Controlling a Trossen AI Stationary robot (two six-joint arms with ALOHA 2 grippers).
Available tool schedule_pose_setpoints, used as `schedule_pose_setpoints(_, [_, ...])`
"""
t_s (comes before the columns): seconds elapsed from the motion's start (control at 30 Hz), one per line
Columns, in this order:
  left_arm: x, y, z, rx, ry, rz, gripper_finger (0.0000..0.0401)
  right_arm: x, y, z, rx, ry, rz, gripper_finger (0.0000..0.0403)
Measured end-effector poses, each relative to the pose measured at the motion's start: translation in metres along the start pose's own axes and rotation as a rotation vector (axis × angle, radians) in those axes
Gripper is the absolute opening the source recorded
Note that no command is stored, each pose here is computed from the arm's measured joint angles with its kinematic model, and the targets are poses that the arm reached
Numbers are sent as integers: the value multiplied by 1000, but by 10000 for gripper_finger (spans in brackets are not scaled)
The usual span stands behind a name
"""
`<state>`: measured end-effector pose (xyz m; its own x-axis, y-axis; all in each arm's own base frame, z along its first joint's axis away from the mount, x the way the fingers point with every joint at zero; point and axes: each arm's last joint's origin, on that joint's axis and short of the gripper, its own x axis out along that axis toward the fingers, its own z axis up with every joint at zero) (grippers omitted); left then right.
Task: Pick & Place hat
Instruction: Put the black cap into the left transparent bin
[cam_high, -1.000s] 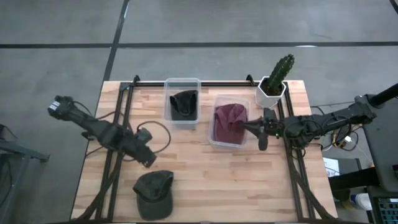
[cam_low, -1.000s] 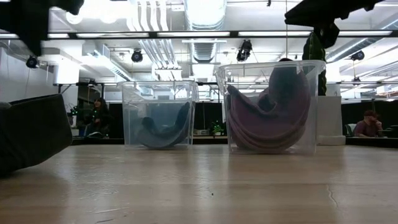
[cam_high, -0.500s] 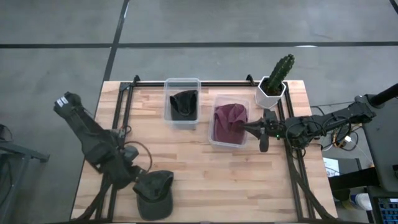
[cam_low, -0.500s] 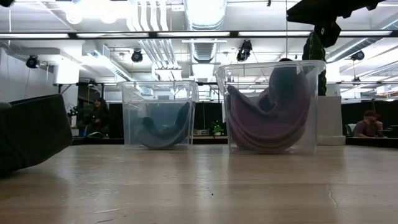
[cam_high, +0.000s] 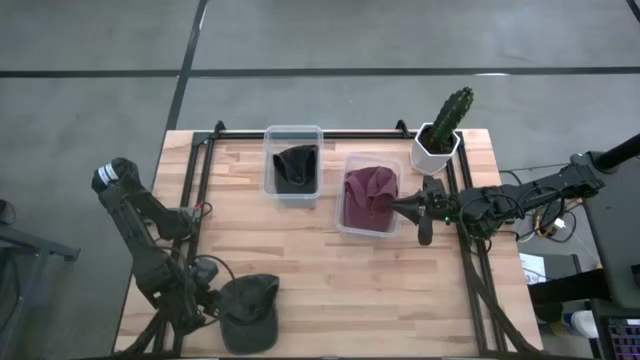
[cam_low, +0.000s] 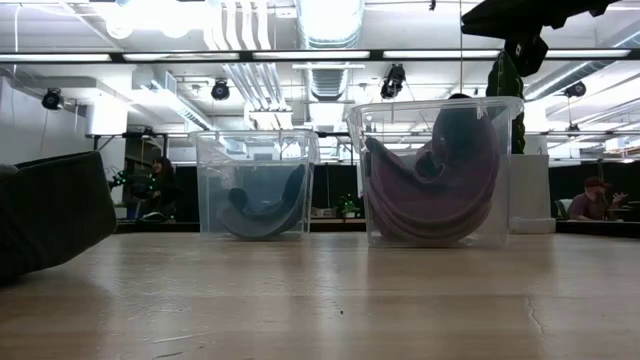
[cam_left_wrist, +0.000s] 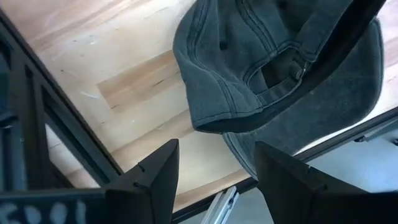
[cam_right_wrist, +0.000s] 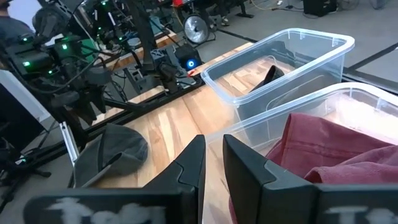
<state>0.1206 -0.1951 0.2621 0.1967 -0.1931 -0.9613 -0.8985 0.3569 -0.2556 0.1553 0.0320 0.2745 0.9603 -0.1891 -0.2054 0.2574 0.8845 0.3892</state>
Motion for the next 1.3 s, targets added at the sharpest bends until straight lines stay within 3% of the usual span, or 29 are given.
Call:
schedule_pose_setpoints(0.4, [24,-10,-10,22,-21,30,199,0,0,0,6,6,4,52])
schedule_pose_setpoints(1.03, [40,-17,-16,15,-24,35,199,0,0,0,7,6,4,52])
schedule_pose_setpoints(1.3, [41,-21,-19,31,3,-4,222,0,0,0,6,7,4,52])
